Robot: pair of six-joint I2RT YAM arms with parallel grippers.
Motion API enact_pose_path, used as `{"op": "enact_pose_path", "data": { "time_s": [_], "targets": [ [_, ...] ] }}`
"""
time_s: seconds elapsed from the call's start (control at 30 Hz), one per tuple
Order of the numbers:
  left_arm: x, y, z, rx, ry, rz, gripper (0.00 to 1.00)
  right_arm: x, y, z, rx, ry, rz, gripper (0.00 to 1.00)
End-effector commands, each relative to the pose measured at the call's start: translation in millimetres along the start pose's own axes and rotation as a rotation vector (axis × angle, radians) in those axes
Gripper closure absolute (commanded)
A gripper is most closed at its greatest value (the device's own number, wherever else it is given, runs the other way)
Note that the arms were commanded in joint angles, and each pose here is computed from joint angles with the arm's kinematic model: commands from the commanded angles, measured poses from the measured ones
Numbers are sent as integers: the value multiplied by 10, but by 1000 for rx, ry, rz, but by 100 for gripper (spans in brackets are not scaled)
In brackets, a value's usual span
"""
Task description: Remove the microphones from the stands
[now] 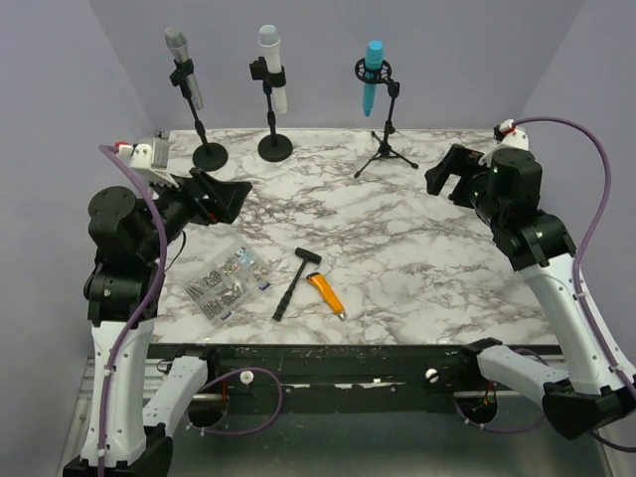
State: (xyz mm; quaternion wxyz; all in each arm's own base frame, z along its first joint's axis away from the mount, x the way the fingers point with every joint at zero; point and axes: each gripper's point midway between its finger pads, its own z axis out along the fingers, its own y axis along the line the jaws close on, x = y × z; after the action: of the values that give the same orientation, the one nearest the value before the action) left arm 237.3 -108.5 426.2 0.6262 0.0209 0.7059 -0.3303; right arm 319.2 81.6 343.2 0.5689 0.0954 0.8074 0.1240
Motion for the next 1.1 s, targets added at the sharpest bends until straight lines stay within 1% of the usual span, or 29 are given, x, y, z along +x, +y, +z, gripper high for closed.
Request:
{"op": "enact_pose_path", "data": {
  "time_s": [0.0, 0.13, 0.27, 0.37, 0.53, 0.67, 0.87, 1.07],
  "targets": [
    [135, -11, 178, 62, 74, -15, 1, 146, -77, 175, 50, 33, 35, 0],
    [204, -68, 368, 96, 114, -17, 1, 215, -99, 374, 96, 46, 98, 0],
    [366, -136, 561, 118, 164, 23, 1, 179, 72, 492, -8, -22, 140, 0],
    [512, -115, 662, 120, 196, 67, 1, 162, 208, 593, -90, -53, 121, 0],
    [689, 22, 727, 94, 226, 125, 1, 122, 387, 944, -123, 0, 72, 0],
    [811, 141, 706, 63, 230, 150, 2, -89, 481, 1256, -114, -44, 44, 0],
    [885, 199, 648, 47, 216, 155, 1, -551, 662, 1640, -120, -163, 1, 0],
    [936, 187, 662, 59, 225, 144, 2, -783, 879, 2122, -151, -203, -61, 2]
  ]
}}
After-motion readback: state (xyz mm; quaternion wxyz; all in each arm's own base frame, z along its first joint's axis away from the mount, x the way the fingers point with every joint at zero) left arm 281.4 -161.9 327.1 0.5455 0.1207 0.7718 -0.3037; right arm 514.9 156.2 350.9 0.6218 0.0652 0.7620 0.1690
